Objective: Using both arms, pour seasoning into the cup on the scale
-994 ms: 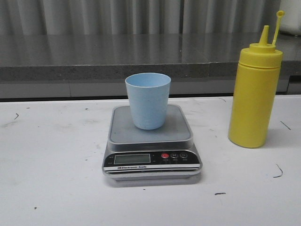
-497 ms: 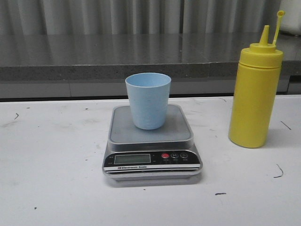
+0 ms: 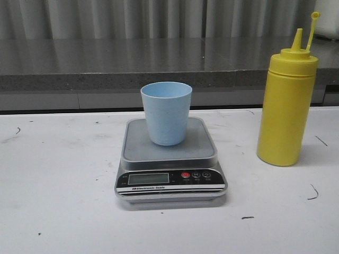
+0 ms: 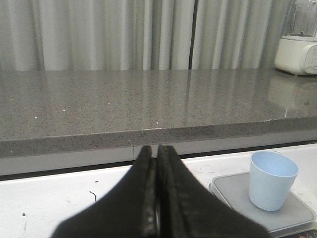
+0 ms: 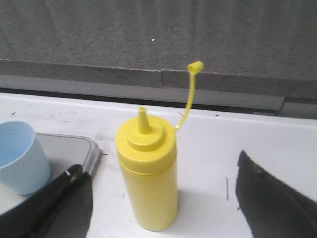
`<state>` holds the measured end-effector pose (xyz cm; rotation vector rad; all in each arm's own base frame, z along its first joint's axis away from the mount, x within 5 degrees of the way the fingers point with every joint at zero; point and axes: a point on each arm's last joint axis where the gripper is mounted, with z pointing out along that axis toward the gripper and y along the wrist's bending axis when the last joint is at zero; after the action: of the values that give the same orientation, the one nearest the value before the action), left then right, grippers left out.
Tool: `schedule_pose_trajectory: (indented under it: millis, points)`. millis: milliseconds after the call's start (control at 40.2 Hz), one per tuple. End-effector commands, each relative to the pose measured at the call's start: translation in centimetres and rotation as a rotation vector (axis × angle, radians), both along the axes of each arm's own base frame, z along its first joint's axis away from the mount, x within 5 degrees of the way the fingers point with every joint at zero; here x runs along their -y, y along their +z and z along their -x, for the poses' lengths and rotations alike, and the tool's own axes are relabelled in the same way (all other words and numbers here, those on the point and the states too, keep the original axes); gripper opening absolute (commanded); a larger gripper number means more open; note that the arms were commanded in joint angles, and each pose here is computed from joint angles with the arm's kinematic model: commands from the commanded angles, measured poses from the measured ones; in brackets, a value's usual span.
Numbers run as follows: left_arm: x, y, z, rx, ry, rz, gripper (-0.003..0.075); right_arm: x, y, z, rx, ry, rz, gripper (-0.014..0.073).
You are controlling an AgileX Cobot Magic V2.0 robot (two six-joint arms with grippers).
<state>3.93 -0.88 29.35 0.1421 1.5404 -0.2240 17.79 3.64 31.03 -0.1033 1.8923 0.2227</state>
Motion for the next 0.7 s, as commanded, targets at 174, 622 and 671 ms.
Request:
schedule_pose_trajectory:
  millis: [174, 622, 671]
  points:
    - [0.0, 1.5, 0.1, 0.087, -0.005, 0.038, -0.002, -1.4, -2.3, -1.9, 0.094, 0.016, -0.01, 0.0601]
    - [0.0, 1.5, 0.1, 0.087, -0.005, 0.038, -0.002, -1.1, -11.0, -3.6, 0.007, -0.067, 0.006, 0.0601]
    - [0.0, 1.5, 0.1, 0.087, -0.005, 0.038, -0.002, -1.1, -11.4, -4.0, 0.017, -0.076, 0.002, 0.0601]
